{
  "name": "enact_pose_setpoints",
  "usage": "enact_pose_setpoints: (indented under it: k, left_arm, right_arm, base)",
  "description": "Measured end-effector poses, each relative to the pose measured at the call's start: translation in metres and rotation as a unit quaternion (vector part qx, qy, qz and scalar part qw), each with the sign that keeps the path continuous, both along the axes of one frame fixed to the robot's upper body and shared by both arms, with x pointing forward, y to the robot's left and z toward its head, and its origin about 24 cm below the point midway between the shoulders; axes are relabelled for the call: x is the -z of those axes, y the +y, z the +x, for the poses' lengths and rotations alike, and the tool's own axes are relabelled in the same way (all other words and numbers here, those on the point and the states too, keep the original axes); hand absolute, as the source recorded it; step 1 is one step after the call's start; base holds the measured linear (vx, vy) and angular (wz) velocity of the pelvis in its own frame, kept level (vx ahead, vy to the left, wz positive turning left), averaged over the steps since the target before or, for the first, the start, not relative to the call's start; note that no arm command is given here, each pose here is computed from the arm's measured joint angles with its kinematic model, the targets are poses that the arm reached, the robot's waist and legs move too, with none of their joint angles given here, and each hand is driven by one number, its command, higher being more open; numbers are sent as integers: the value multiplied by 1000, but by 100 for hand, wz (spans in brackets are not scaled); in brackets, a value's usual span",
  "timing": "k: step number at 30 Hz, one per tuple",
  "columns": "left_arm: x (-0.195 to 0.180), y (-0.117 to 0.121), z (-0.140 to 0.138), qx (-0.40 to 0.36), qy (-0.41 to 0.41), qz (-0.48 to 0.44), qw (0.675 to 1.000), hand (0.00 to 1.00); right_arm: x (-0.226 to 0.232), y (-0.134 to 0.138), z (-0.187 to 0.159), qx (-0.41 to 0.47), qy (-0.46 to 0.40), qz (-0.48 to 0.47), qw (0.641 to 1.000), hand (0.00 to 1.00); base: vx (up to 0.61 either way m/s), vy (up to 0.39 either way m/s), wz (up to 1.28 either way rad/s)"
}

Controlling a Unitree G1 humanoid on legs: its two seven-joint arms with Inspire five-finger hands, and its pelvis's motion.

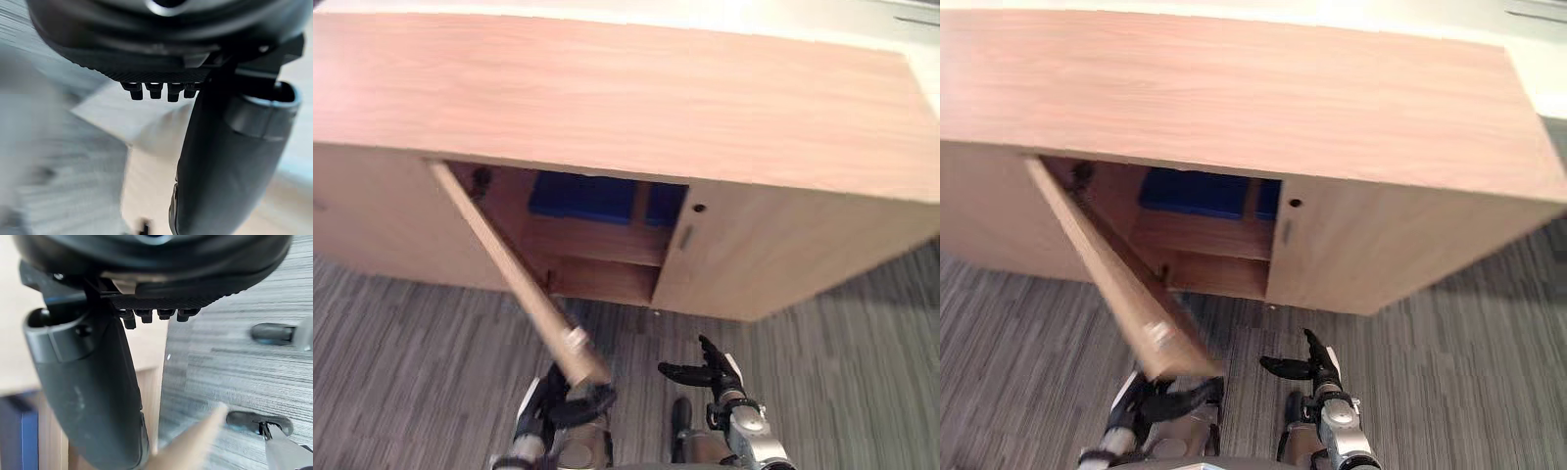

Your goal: Walk over to the cabinet, pick up the folder, carry it to the office cabinet, place the folder inside the office cabinet, then close the office cabinet door

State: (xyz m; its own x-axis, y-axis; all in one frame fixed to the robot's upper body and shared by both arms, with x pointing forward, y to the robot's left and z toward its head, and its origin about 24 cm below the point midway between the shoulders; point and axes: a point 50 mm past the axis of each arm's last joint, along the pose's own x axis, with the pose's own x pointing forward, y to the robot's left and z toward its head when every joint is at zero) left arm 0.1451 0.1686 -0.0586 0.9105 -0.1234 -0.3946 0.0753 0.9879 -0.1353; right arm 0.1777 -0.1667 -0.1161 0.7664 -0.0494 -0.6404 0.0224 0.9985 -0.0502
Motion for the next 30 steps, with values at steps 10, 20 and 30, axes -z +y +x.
enact_pose_setpoints:
  k: [10,20,30]
  left_arm:
    - [-30,25,70,-91,-87,74,989,100]
    - [-16,35,72,-112,-52,126,984,100]
    - [51,34,-28,-84,134,88,984,100]
  right_arm:
    - [8,-17,-18,-2,37,-24,999,100]
    - [5,-28,-15,16,32,-28,999,100]
    - [3,-49,-19,37,36,-67,996,100]
  base:
    - [91,-14,-62]
    - [8,-9,-1]
    - [5,6,16]
